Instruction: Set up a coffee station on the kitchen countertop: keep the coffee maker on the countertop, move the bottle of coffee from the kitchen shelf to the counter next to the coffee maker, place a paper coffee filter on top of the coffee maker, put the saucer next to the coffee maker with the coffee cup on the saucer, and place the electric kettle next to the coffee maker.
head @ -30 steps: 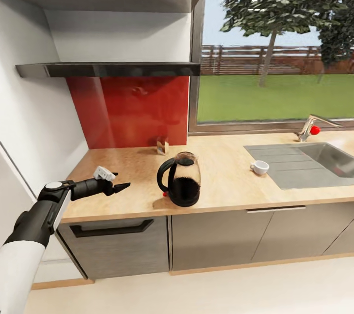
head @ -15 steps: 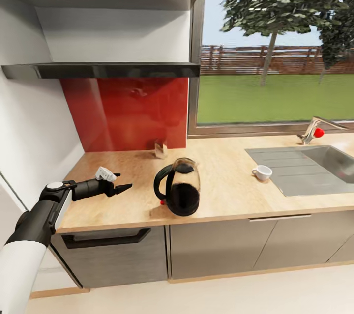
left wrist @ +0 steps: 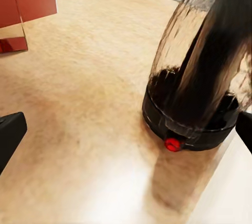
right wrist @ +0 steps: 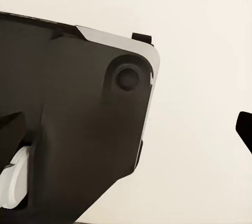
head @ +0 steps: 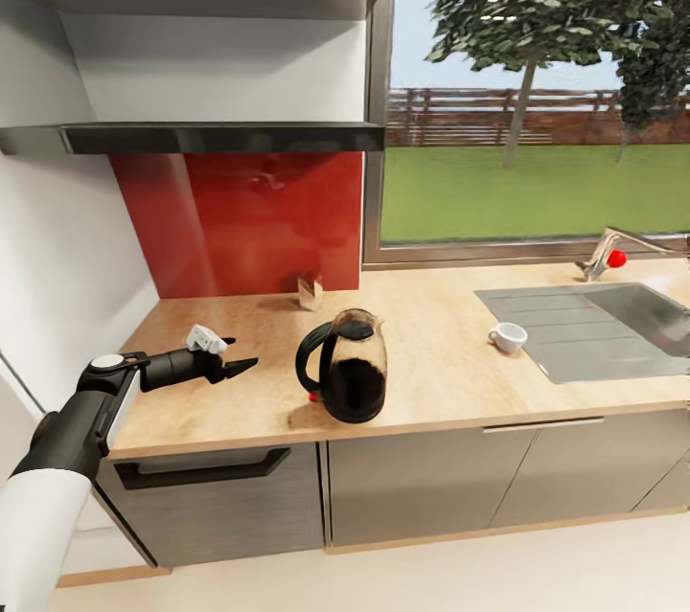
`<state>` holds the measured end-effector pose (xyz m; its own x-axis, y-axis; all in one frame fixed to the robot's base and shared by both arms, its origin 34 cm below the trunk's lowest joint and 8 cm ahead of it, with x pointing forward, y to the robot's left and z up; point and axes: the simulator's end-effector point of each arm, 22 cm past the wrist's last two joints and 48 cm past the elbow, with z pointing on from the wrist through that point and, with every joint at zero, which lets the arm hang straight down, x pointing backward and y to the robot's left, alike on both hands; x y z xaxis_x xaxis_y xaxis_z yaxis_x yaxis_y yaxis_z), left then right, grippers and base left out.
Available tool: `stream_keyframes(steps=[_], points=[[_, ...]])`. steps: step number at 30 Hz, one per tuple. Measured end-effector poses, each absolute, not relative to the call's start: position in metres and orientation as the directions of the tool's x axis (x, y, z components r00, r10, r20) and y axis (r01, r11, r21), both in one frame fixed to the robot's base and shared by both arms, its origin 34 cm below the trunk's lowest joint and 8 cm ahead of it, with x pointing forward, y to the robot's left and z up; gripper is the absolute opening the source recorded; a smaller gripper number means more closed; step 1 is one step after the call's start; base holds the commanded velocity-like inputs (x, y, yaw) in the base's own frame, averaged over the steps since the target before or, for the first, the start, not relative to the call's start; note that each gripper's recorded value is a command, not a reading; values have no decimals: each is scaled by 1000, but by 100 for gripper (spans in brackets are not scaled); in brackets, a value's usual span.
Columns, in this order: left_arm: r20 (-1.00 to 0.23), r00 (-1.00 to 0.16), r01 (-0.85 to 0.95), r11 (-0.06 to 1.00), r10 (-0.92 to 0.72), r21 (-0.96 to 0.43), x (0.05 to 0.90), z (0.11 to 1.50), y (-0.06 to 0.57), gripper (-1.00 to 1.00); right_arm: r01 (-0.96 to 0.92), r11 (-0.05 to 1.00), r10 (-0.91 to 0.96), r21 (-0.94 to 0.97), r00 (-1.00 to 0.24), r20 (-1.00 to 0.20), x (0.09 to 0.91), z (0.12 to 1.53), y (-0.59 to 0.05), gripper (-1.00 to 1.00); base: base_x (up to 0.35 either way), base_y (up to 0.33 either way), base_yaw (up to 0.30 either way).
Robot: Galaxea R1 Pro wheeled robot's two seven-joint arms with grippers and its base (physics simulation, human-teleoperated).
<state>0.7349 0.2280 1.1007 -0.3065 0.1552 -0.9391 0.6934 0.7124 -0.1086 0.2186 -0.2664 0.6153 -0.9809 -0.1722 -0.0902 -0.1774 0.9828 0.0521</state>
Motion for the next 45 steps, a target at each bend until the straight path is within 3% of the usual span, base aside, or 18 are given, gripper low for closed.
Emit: stream_keyframes(steps=[19,31,45], points=[[-939,-309,707,696,149,-122,731,1102,224,100,-177,983,-172,52,-981,-89,218,615,-267,100,0,0,-226],[-938,-313,722,680,152,-130,727,1100,221,100,-177,983,-172,52,-981,-89,218,615,-267,100,0,0,-19],[-906,-399,696,689,138,-202,722,1065,227,100,-177,983,-172,52,-981,-89,218,615,-267,100,78,0,0]])
